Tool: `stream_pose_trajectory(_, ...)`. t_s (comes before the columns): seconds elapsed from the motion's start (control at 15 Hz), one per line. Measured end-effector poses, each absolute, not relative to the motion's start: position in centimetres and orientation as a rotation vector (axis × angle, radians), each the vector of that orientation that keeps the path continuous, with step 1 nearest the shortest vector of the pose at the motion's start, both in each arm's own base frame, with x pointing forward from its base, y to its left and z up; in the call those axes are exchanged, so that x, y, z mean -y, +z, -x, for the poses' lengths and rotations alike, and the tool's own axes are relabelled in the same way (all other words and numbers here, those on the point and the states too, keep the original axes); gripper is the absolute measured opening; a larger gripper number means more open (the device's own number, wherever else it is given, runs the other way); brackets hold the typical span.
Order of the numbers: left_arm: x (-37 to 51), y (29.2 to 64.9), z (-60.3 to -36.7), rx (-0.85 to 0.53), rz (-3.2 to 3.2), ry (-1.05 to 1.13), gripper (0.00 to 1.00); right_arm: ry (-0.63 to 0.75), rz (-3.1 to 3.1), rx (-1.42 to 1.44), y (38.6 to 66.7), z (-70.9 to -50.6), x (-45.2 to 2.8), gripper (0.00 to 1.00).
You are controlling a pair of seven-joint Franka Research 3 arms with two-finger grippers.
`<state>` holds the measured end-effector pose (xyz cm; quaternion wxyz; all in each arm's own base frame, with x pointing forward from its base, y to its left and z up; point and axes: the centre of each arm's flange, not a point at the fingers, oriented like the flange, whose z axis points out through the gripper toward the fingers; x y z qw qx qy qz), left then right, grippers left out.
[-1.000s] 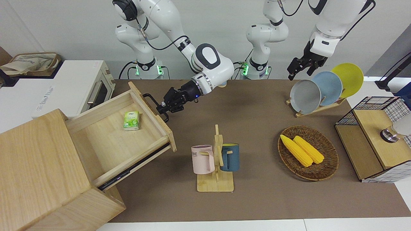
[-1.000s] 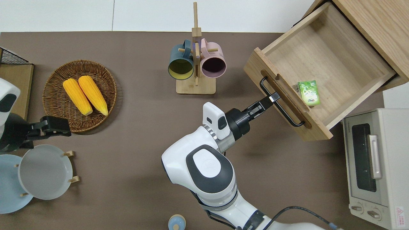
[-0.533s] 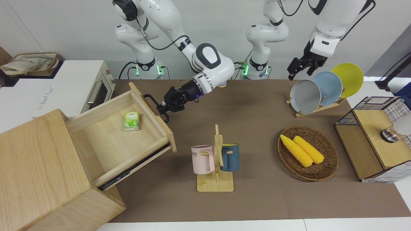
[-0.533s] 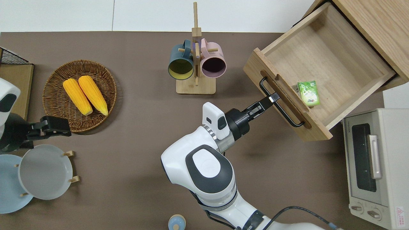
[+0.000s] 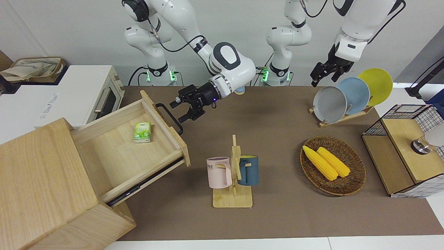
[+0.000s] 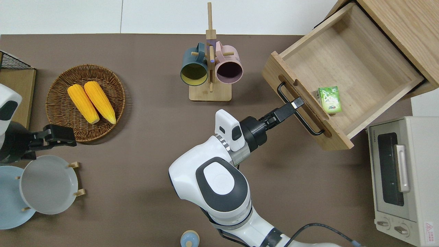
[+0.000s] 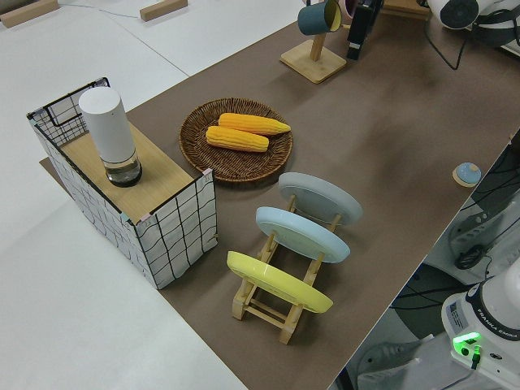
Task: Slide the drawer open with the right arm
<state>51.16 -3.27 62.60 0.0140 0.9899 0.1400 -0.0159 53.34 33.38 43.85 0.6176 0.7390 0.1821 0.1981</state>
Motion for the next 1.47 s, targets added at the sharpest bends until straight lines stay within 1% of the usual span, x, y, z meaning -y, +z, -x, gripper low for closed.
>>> stream_pose_trajectory(0.2, 3.3, 62.6, -51.2, -0.436, -3.083, -0.050, 1.00, 0.463, -1.704, -0.430, 43.9, -52.8, -34.1, 0.99)
stream_pose_trajectory(0.53, 3.3, 62.6, -51.2, -0.436, -3.083, -0.050, 1.00, 0.472, -1.725, -0.468, 43.9, -50.8, -36.5, 0.99)
stream_pose_trajectory(0.73, 3.3, 62.6, -51.2, -0.436, -3.083, -0.050, 1.00, 0.461, -1.799, -0.461, 45.2, -50.1, -36.8, 0.99)
stream_pose_trajectory(1.0, 3.3, 62.6, -51.2, -0.436, -3.083, -0.050, 1.00, 0.444, -2.027, -0.454, 48.9, -49.6, -36.0, 0.99)
stream_pose_trajectory(1.07, 3.3, 62.6, -51.2, -0.436, -3.083, -0.050, 1.00, 0.428, -2.130, -0.442, 51.1, -49.8, -34.8, 0.99)
stream_pose_trajectory(1.2, 3.3, 62.6, -51.2, -0.436, -3.083, -0.050, 1.00, 0.394, -2.266, -0.419, 53.7, -50.1, -32.9, 0.99)
stream_pose_trajectory(1.33, 3.3, 62.6, -51.2, -0.436, -3.083, -0.050, 1.00, 0.378, -2.377, -0.379, 56.0, -50.7, -30.7, 0.99)
stream_pose_trajectory(1.47, 3.3, 62.6, -51.2, -0.436, -3.083, -0.050, 1.00, 0.354, -2.514, -0.312, 57.4, -51.3, -28.4, 0.99)
